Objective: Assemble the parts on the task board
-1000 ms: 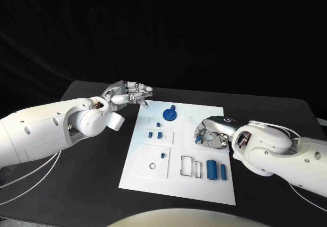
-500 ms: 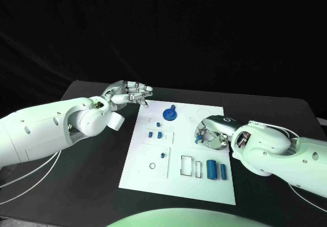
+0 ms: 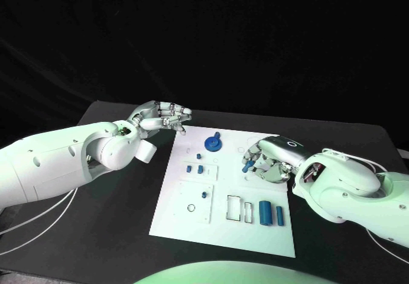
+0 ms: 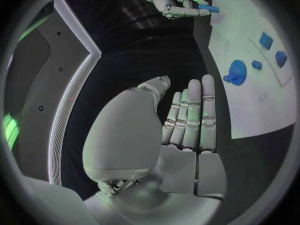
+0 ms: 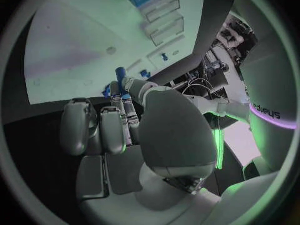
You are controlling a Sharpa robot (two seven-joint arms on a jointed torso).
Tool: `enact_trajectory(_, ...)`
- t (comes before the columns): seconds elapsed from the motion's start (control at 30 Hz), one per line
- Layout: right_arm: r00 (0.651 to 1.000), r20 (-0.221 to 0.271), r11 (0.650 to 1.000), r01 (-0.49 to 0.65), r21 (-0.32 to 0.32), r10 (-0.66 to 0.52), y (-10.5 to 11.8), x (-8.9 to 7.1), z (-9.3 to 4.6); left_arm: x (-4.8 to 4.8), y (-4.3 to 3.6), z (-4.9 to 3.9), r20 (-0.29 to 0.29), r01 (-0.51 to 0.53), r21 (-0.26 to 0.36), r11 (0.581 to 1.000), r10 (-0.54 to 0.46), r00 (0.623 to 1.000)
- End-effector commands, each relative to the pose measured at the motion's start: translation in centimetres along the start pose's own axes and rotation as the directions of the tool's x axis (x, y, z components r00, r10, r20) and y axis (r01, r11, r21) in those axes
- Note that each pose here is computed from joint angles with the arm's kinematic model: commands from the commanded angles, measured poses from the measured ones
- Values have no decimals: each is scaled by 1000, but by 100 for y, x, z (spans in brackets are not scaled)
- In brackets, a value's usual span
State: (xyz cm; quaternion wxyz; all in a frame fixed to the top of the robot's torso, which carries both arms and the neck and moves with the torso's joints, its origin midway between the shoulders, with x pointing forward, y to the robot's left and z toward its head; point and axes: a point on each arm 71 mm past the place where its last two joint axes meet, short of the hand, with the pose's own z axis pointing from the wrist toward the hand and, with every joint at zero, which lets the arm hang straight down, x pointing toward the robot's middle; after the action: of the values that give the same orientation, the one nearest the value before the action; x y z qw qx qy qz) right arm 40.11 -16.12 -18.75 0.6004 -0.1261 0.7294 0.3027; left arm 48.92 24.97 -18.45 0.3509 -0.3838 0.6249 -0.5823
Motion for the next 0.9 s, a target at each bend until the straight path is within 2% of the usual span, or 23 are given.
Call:
enact_trajectory(0.03,998,61,998,-32,-45,35,117,-67,-20,5,-7,8,-10,2,8,1000,-2,1000)
enact_trajectory(0.33,995,43,982,-77,-171,85,532,31,77,-8,3,28,-6,3,10,1000,-3,1000)
enact_trajectory(0.5,993,14,964,-107,-242,114,779,212,165,25,6,53,-15,6,11,1000,-6,1000)
enact_trajectory(0.63,989,-31,941,-144,-307,141,1001,426,231,62,11,84,-23,11,11,1000,-11,1000)
enact_trajectory(0.9,985,-86,925,-173,-339,152,1139,715,297,101,15,110,-30,13,7,1000,-13,999)
